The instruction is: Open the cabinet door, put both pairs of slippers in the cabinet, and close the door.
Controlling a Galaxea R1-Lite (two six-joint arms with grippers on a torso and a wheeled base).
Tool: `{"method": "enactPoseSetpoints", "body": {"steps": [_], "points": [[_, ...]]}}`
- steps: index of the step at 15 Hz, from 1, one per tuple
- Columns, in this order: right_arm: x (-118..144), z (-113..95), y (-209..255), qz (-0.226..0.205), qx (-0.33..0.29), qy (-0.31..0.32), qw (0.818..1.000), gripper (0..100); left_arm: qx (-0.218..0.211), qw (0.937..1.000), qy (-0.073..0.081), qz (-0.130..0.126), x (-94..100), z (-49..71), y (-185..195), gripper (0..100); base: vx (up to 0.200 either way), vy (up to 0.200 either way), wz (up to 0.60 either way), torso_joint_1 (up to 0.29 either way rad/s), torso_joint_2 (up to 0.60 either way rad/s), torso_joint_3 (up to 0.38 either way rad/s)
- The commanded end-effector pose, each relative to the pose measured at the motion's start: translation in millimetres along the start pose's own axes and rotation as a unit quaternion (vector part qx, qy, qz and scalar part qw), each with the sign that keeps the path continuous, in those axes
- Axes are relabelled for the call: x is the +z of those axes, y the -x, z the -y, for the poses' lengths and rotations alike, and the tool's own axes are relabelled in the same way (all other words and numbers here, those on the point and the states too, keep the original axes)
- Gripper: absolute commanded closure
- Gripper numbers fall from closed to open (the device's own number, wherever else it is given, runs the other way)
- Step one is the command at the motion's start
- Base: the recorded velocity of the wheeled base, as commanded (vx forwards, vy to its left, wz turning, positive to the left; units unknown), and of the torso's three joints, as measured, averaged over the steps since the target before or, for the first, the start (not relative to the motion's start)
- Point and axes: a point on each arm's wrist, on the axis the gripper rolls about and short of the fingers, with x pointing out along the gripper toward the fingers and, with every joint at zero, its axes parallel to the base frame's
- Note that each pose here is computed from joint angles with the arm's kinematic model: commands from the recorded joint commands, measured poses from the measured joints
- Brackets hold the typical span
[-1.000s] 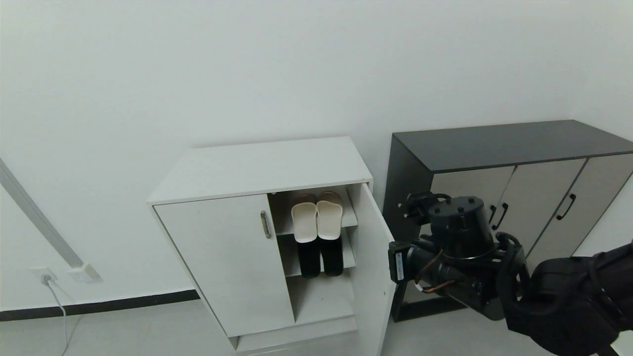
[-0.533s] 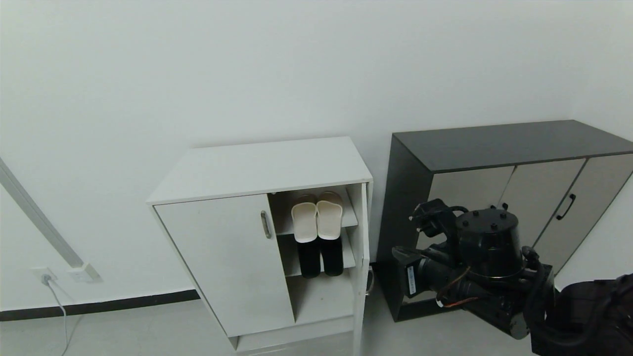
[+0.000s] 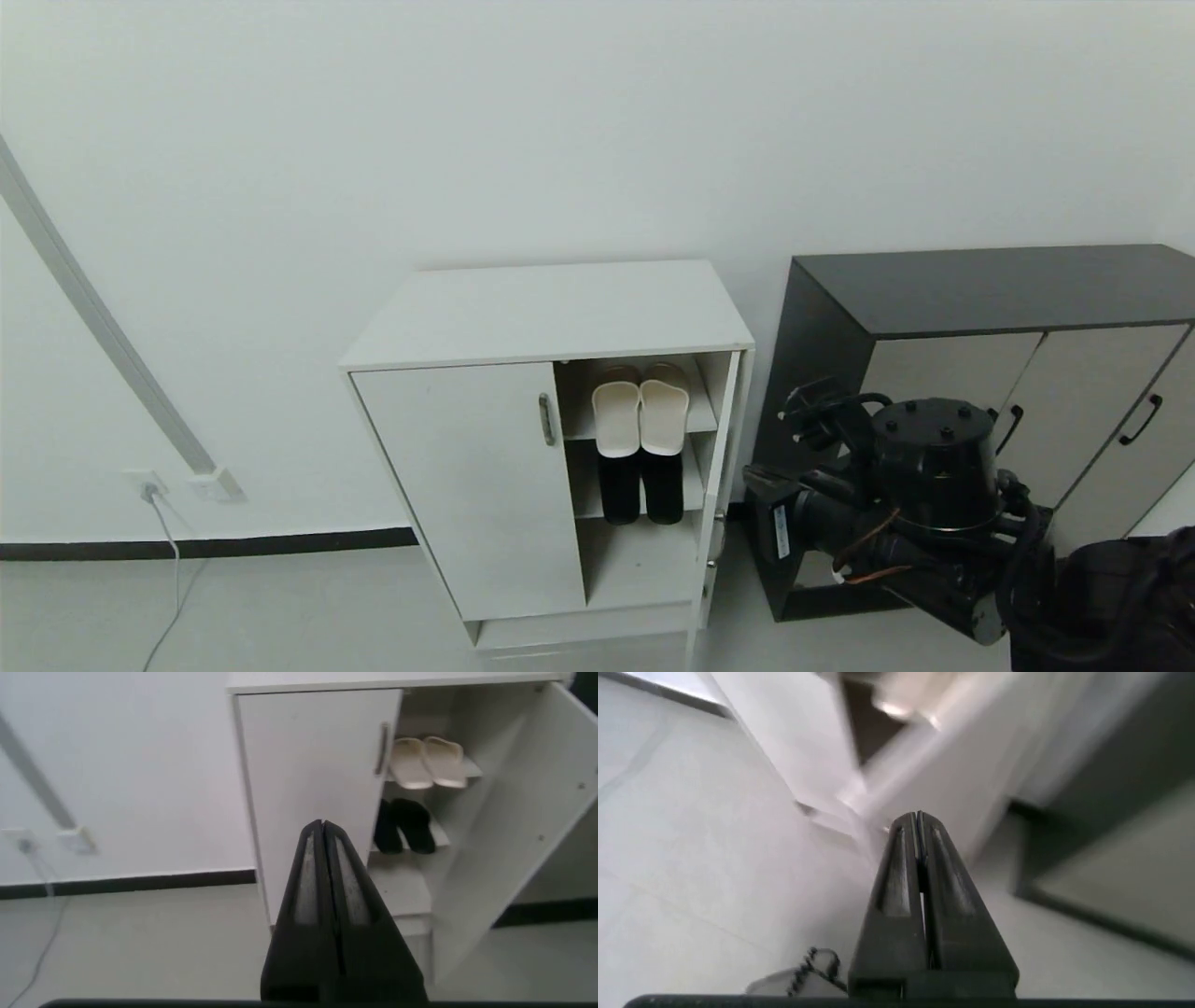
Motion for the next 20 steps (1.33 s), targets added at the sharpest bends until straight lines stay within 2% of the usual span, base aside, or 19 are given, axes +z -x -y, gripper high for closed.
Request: {"method": "enactPoseSetpoints", "body": {"steps": [1,4,6,9,11,14,16,17,19,20], "points": [[-2,3,0,0.0,-0.009,0.008,1.0,100,0.0,1.0,0.0,0.0,0.0,0.0,0,100,0.0,0.0,0.0,0.0,0.0,0.0],[-1,10,0,-0.001,-0.043,0.018,0.999,100,0.0,1.0,0.001,0.0,0.0,0.0,0,100,0.0,0.0,0.0,0.0,0.0,0.0],[-18,19,0,-0.032,-0.066,0.024,0.997,100,0.0,1.0,0.0,0.0,0.0,0.0,0,100,0.0,0.0,0.0,0.0,0.0,0.0],[-32,20,-10,-0.057,-0.059,0.029,0.996,100,0.0,1.0,0.0,0.0,0.0,0.0,0,100,0.0,0.0,0.0,0.0,0.0,0.0],[-35,18,-24,-0.052,-0.031,0.025,0.998,100,0.0,1.0,0.0,0.0,0.0,0.0,0,100,0.0,0.0,0.0,0.0,0.0,0.0],[-39,14,-54,-0.054,-0.03,0.026,0.998,100,0.001,1.0,0.0,0.0,0.0,0.1,0,100,0.0,0.0,0.0,0.0,0.0,0.0],[-37,7,-84,-0.039,-0.02,0.02,0.999,100,0.0,1.0,0.0,0.0,0.0,0.0,0,100,0.0,0.0,0.0,0.0,0.0,0.0],[-35,5,-90,-0.03,-0.018,0.016,0.999,100,0.0,1.0,0.001,0.0,0.0,0.0,0,100,0.0,0.0,0.0,0.0,0.0,0.0],[-21,-7,-100,0.017,0.003,-0.023,1.0,100,0.0,1.0,0.0,0.0,0.0,0.0,0,100,0.0,0.0,0.0,0.0,0.0,0.0],[-21,-7,-100,0.017,0.003,-0.023,1.0,100,0.0,1.0,0.0,0.0,0.0,0.0,0,100,0.0,0.0,0.0,0.0,0.0,0.0]]}}
